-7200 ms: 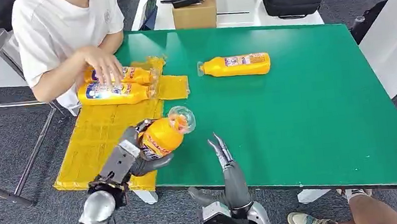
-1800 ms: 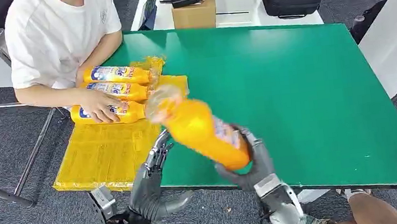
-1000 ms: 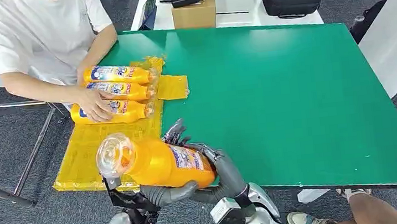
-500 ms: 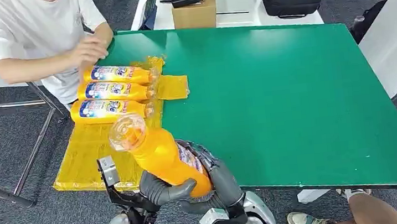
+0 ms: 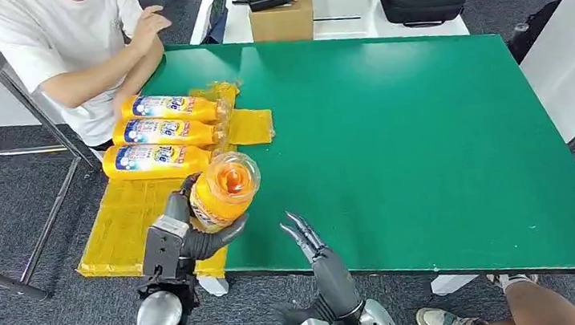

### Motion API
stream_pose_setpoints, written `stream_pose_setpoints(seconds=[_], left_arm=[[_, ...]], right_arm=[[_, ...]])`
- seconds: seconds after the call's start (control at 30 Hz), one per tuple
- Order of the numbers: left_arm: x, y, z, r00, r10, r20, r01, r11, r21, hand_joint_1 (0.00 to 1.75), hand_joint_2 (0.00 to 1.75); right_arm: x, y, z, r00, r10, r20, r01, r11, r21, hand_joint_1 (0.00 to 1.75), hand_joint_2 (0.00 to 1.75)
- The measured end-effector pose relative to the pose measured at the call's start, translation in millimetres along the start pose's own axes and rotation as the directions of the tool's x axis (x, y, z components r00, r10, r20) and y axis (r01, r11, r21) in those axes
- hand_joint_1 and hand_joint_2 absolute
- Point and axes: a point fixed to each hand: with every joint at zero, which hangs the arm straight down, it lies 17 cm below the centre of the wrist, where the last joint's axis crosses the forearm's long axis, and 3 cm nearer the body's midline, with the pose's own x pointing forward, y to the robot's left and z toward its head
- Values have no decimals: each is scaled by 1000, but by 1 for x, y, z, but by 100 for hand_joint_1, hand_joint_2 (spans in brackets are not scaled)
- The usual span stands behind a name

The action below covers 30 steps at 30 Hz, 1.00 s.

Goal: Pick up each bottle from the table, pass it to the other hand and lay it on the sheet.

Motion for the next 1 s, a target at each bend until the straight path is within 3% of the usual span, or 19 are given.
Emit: stream_pose_setpoints(seconds=[0.13, 0.23, 0.37, 0.53, 0.67, 1.0], left_arm=[[-1, 2, -1, 1000, -10, -1, 10, 1000, 0, 175, 175], [-15, 35, -13, 994, -111, -7, 112, 993, 26, 175, 175], [-26, 36, -18, 960, -281, -17, 280, 959, -42, 175, 175], [-70, 33, -26, 752, -658, 39, 647, 726, -233, 175, 175], [-128, 44, -26, 621, -783, 33, 736, 569, -366, 175, 175], [-192, 63, -9, 531, -847, -25, 713, 463, -527, 175, 175]], right_arm=[[0, 0, 0, 1000, 0, 0, 0, 1000, 1, 0, 0], [-3, -1, 1, 1000, -1, -9, 2, 1000, 9, 0, 0], [-4, -1, 1, 1000, -6, -11, 6, 1000, 14, 0, 0], [-3, 0, 0, 1000, -31, 7, 31, 999, 36, 0, 0], [1, -2, -6, 998, -51, 30, 50, 998, 46, 0, 0], [4, -6, -13, 997, -59, 49, 57, 998, 37, 0, 0]])
